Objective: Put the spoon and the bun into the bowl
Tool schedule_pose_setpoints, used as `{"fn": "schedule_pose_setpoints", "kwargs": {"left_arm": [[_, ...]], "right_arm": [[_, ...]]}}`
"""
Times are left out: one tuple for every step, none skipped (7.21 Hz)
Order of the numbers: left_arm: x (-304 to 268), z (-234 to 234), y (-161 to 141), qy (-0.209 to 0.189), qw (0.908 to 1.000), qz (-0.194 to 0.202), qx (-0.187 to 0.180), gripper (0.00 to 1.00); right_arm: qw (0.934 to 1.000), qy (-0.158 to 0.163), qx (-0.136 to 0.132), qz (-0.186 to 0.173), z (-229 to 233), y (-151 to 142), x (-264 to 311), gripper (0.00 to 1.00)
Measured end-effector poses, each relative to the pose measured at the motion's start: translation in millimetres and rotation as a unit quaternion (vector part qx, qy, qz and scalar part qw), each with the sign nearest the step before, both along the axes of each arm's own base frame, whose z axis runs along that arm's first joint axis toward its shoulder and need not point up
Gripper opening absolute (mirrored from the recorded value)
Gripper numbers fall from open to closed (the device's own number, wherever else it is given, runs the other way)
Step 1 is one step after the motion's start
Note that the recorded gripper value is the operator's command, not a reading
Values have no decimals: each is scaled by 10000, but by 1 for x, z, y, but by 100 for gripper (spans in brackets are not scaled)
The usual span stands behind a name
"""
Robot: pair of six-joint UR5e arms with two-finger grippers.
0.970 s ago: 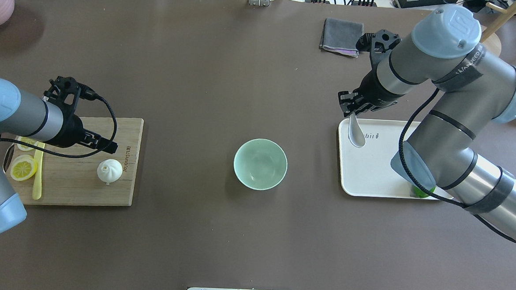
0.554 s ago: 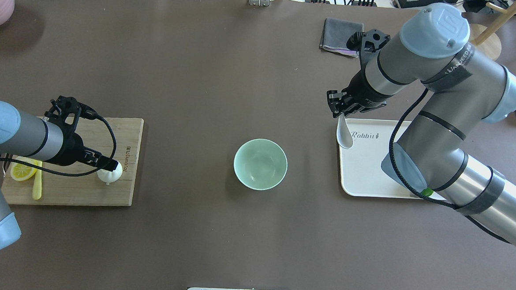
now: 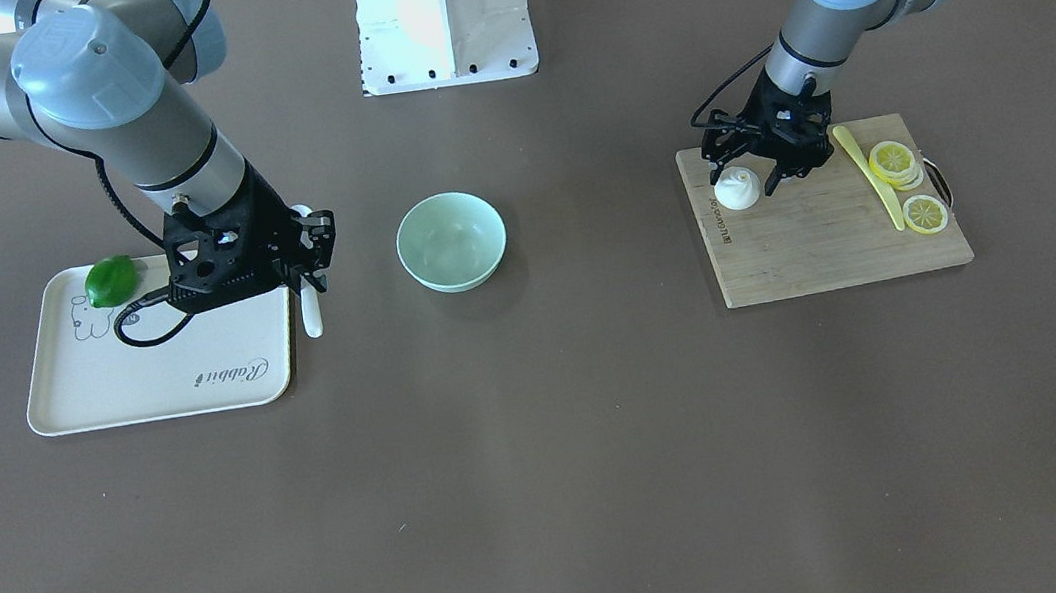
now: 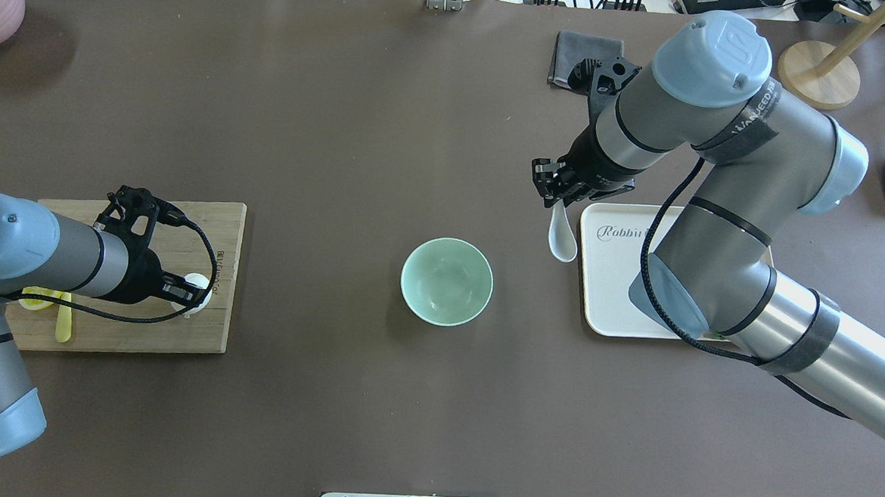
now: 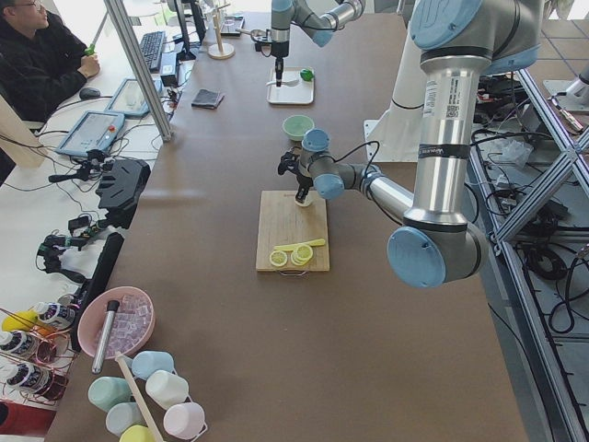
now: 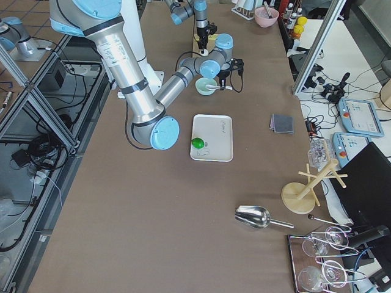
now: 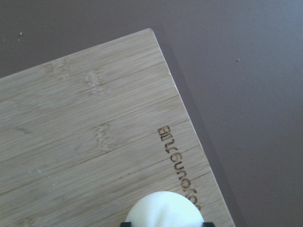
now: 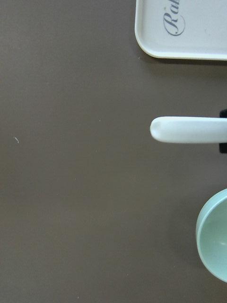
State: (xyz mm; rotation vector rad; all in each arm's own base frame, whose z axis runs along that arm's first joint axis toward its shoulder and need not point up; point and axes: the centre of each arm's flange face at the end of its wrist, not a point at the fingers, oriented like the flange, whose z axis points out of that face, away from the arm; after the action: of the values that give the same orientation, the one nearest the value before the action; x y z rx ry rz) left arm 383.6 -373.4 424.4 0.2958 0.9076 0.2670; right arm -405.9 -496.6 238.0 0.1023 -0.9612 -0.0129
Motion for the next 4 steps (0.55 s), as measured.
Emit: {"fn": "schedule_pose_setpoints", "kwargs": {"left_arm": [[-4,-12,2,100,9999,-12,36,0],[-9,-30,3,260,9996,37,60,0],[-10,-52,-1,464,9988,123,52,0],[-6,-82,-15,618,9980,137,58,0]], "right_arm": [[10000,-12,5,0,-2,0,-1,0],[10000,-39,-15,6,-7,1,-5,0],[9999,-82,-59,20,-15,3,-13,0],[9999,-102,-73,30,-24,5,-24,0]]}}
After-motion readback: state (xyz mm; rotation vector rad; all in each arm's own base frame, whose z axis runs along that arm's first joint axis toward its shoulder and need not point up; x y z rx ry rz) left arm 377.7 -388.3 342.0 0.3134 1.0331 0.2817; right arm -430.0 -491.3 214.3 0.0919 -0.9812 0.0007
